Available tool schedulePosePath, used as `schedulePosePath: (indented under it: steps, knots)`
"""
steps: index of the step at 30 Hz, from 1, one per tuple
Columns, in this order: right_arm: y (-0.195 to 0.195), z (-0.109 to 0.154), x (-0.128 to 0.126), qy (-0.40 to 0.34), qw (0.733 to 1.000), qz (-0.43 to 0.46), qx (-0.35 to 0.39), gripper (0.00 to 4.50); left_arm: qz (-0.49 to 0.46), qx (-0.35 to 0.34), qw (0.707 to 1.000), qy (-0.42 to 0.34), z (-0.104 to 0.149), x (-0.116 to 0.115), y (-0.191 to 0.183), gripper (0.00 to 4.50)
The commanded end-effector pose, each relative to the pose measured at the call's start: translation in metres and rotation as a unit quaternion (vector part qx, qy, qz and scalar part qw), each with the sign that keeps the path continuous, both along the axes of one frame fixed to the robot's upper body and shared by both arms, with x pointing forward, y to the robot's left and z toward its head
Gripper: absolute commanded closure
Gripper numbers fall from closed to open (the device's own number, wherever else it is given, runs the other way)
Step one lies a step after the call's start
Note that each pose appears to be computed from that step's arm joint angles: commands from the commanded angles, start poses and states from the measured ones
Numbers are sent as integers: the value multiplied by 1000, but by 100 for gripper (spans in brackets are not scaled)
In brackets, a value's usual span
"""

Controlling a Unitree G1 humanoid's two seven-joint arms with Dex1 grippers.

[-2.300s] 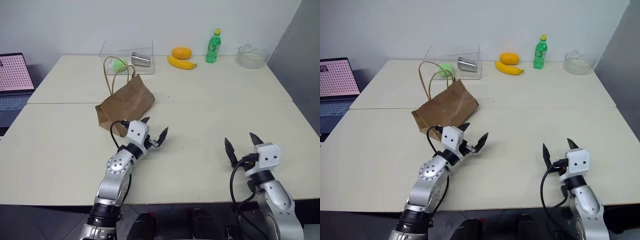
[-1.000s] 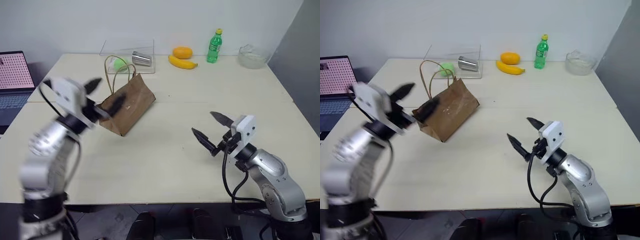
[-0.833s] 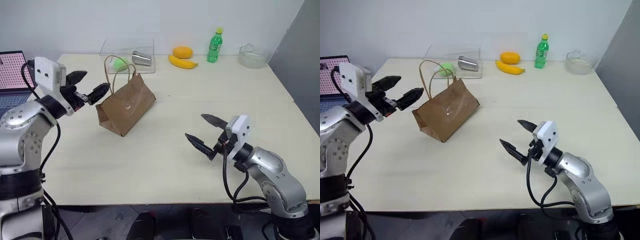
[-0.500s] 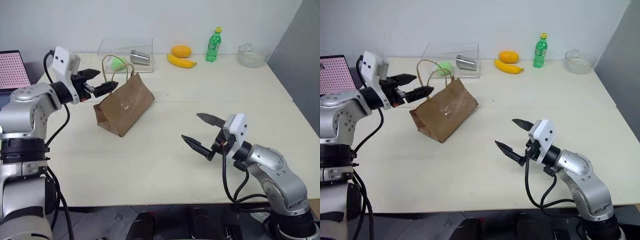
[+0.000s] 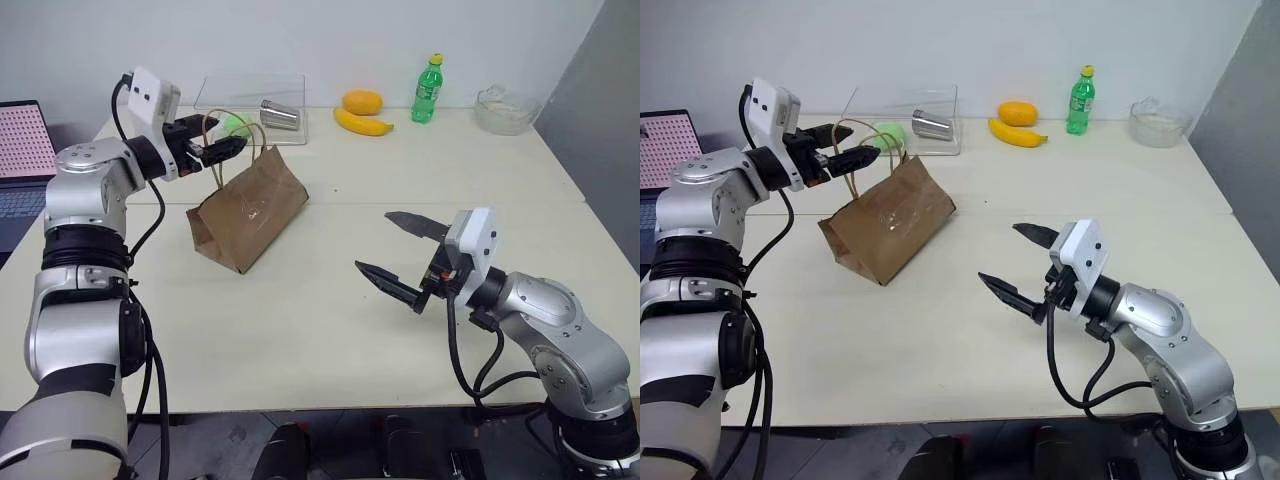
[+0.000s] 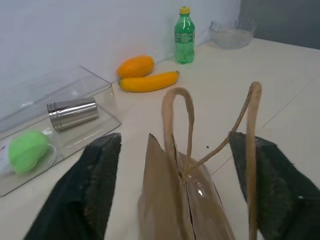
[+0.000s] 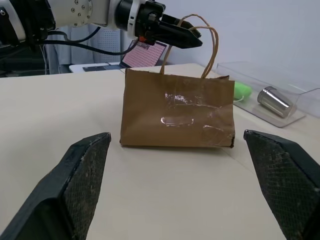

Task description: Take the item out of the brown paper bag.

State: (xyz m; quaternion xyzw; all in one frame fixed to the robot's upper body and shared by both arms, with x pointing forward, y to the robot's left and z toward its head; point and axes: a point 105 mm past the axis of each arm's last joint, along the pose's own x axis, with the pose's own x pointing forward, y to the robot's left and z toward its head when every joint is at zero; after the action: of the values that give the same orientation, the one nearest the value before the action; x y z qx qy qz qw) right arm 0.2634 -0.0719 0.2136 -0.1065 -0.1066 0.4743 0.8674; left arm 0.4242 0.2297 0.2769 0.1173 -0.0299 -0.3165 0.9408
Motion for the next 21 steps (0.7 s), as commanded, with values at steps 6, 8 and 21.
schedulePosePath:
  steps: [6,8,21]
  knots:
    - [-3,16,-5,-33,999,-7,2,0,-24,52,997,-55,29,-2,-2,398]
    - [-5,16,-5,-32,999,-9,0,0,-42,61,995,-64,32,-4,-5,449]
    - [-16,9,-34,-26,1000,-4,-6,0,-140,234,929,-249,81,-19,-60,449]
